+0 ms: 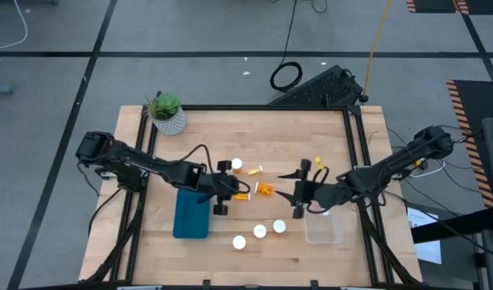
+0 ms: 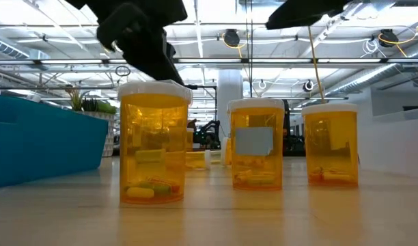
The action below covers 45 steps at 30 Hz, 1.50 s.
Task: Pick and place medicine bottles into bin by pill shape (circle, oval)
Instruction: Put the orange bottled tablet into the transparent bin
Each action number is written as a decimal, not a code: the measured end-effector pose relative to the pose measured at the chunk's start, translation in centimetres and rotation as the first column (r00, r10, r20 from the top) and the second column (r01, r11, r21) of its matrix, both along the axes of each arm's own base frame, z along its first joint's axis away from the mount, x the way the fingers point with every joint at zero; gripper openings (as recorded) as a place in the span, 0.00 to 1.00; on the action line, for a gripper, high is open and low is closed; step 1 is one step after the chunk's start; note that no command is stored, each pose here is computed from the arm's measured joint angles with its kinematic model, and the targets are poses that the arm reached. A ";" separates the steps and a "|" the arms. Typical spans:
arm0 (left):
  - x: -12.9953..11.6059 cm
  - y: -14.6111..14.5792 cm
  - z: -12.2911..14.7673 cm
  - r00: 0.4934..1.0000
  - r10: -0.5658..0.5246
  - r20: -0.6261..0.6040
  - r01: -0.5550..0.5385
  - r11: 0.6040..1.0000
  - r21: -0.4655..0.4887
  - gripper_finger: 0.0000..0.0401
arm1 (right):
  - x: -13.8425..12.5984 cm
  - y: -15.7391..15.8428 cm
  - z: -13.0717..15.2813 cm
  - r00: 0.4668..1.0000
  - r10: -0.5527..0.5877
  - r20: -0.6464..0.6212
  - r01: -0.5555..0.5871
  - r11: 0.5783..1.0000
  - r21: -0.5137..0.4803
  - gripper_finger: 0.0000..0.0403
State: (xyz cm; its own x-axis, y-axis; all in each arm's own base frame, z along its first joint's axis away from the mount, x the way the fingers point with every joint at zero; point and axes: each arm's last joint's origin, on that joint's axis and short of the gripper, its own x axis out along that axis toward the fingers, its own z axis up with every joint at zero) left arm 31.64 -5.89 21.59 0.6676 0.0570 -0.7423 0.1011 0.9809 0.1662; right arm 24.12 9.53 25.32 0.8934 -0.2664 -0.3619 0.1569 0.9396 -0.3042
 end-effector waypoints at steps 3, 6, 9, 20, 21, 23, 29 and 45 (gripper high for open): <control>0.0 -0.2 -0.9 0.998 -0.022 -0.051 0.022 1.000 0.004 0.13 | 0.4 0.2 -0.3 1.000 0.007 -0.004 -0.007 1.000 -0.019 0.53; 0.3 -0.1 -2.7 0.993 -0.010 -0.115 0.009 1.000 -0.006 0.17 | 0.4 0.2 -0.4 1.000 0.002 0.001 -0.002 1.000 -0.003 0.53; 0.9 -0.1 -4.2 0.990 0.003 -0.140 -0.005 1.000 -0.017 0.25 | 0.3 0.2 -0.2 1.000 0.006 0.008 -0.006 1.000 0.016 0.53; 2.0 0.0 -8.3 0.971 0.091 -0.221 -0.094 0.996 -0.006 0.46 | 0.3 0.3 -0.1 0.999 0.044 0.003 -0.044 0.998 0.034 0.53; 2.1 0.0 -8.5 0.971 0.098 -0.218 -0.099 0.995 0.002 0.46 | 0.3 0.3 -0.1 0.999 0.045 0.003 -0.045 0.998 0.033 0.53; 2.2 0.0 -8.7 0.972 0.099 -0.211 -0.099 0.995 0.013 0.44 | 0.3 0.3 -0.1 0.999 0.046 0.002 -0.046 0.998 0.031 0.53; 2.3 0.2 -8.7 0.974 0.081 -0.210 -0.082 0.997 0.003 0.33 | 0.3 0.3 -0.1 0.999 0.047 0.001 -0.047 0.998 0.028 0.53; 1.9 0.4 -5.3 0.990 0.065 -0.125 -0.067 0.998 -0.008 0.27 | 1.0 0.5 -1.0 0.997 0.063 -0.035 -0.065 0.997 -0.039 0.53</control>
